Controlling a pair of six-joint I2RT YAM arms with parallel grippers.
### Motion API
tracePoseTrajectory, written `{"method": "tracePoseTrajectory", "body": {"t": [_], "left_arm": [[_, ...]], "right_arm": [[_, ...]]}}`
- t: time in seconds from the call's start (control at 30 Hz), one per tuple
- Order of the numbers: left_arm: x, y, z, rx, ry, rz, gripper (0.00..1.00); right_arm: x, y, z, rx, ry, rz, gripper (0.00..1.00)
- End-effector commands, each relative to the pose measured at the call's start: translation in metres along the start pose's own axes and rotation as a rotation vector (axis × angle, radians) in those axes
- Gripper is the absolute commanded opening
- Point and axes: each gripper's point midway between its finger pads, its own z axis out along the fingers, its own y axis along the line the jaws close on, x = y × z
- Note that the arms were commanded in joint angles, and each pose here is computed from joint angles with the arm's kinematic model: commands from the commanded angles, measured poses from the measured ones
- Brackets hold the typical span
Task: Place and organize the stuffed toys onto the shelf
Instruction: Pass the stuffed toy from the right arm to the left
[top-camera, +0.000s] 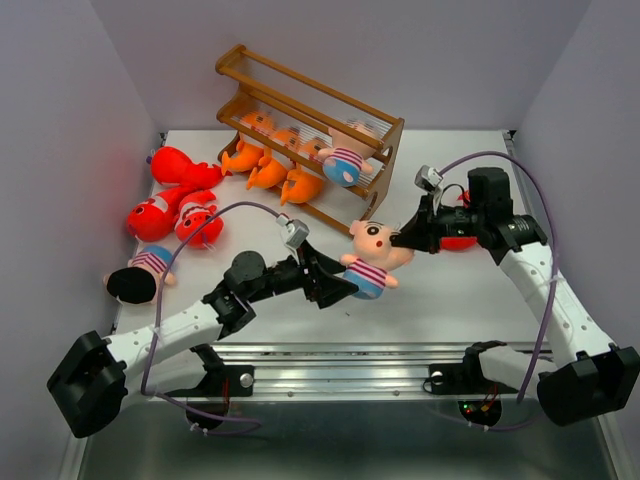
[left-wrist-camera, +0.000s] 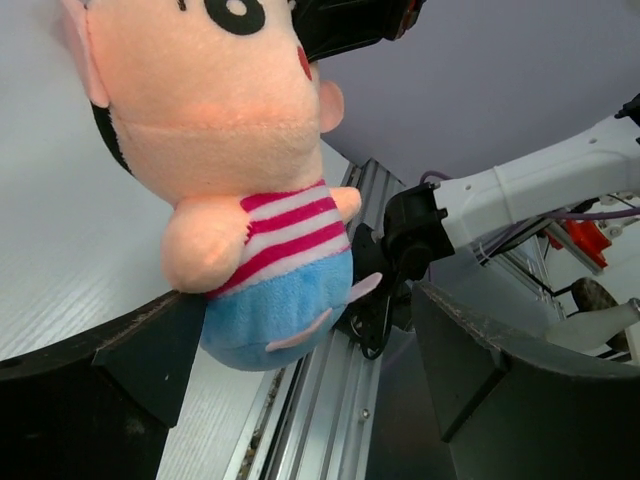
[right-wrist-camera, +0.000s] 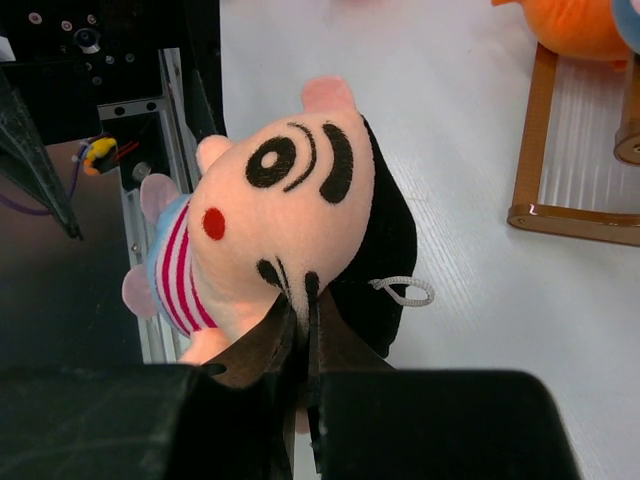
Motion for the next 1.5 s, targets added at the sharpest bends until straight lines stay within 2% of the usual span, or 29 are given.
{"method": "tracePoseTrajectory", "body": {"t": [0.0, 0.5, 0.73, 0.83, 0.87, 0.93, 0.97, 1.07, 1.1, 1.13, 1.23, 1.27, 1.3, 1.33, 1.37, 1.4, 1.43, 1.47], "left_arm": [[-0.016, -0.013, -0.003, 0.046, -0.070, 0.010, 0.95], [-0.014, 0.004, 0.005, -0.021, -0.077, -0.020, 0.94], [-0.019, 0.004, 0.009, -0.018, -0.087, -0.023, 0.85], [-0.025, -0.003, 0.008, 0.008, -0.108, -0.024, 0.69], [-0.026, -0.004, 0.008, 0.013, -0.114, -0.024, 0.57], [-0.028, -0.008, 0.008, 0.027, -0.119, -0.023, 0.43], [-0.028, -0.009, 0.008, 0.031, -0.117, -0.023, 0.28], [-0.029, -0.008, 0.008, 0.026, -0.116, -0.018, 0.06], [-0.029, -0.005, 0.008, 0.009, -0.108, -0.008, 0.00], [-0.030, -0.004, 0.007, 0.004, -0.107, 0.003, 0.00], [-0.031, 0.002, 0.004, -0.030, -0.086, 0.060, 0.00], [-0.037, 0.001, 0.004, -0.034, -0.087, 0.087, 0.00], [-0.034, 0.004, 0.001, -0.055, -0.060, 0.100, 0.00], [-0.038, 0.008, -0.001, -0.073, -0.057, 0.147, 0.00], [-0.045, 0.007, -0.003, -0.080, -0.063, 0.171, 0.00], [-0.046, 0.010, -0.009, -0.104, -0.047, 0.205, 0.00], [-0.053, 0.017, -0.014, -0.141, -0.056, 0.222, 0.00], [-0.064, 0.018, -0.018, -0.160, -0.073, 0.244, 0.00]], "right_arm": [[-0.026, -0.001, -0.007, 0.043, -0.079, -0.084, 0.01], [-0.047, 0.008, -0.010, -0.006, -0.127, -0.073, 0.01], [-0.049, 0.007, -0.012, -0.008, -0.135, -0.073, 0.01], [-0.044, 0.005, -0.010, -0.006, -0.131, -0.066, 0.01], [-0.042, 0.004, -0.009, -0.005, -0.130, -0.063, 0.01], [-0.038, 0.002, -0.008, -0.004, -0.127, -0.057, 0.01], [-0.037, 0.002, -0.008, 0.001, -0.127, -0.058, 0.01], [-0.035, 0.000, -0.007, 0.005, -0.124, -0.059, 0.01], [-0.034, 0.000, -0.008, 0.008, -0.124, -0.062, 0.01], [-0.034, 0.000, -0.008, 0.011, -0.122, -0.060, 0.02], [-0.030, -0.002, -0.008, 0.033, -0.118, -0.067, 0.18], [-0.027, -0.005, -0.008, 0.052, -0.114, -0.066, 0.45], [-0.026, -0.007, -0.008, 0.063, -0.111, -0.067, 0.56], [-0.025, -0.008, -0.010, 0.080, -0.111, -0.073, 0.74], [-0.025, -0.010, -0.011, 0.099, -0.109, -0.077, 0.82], [-0.022, -0.017, -0.013, 0.148, -0.103, -0.086, 0.94], [-0.023, -0.019, -0.015, 0.176, -0.107, -0.101, 1.00], [-0.023, -0.022, -0.017, 0.200, -0.108, -0.108, 1.00]]}}
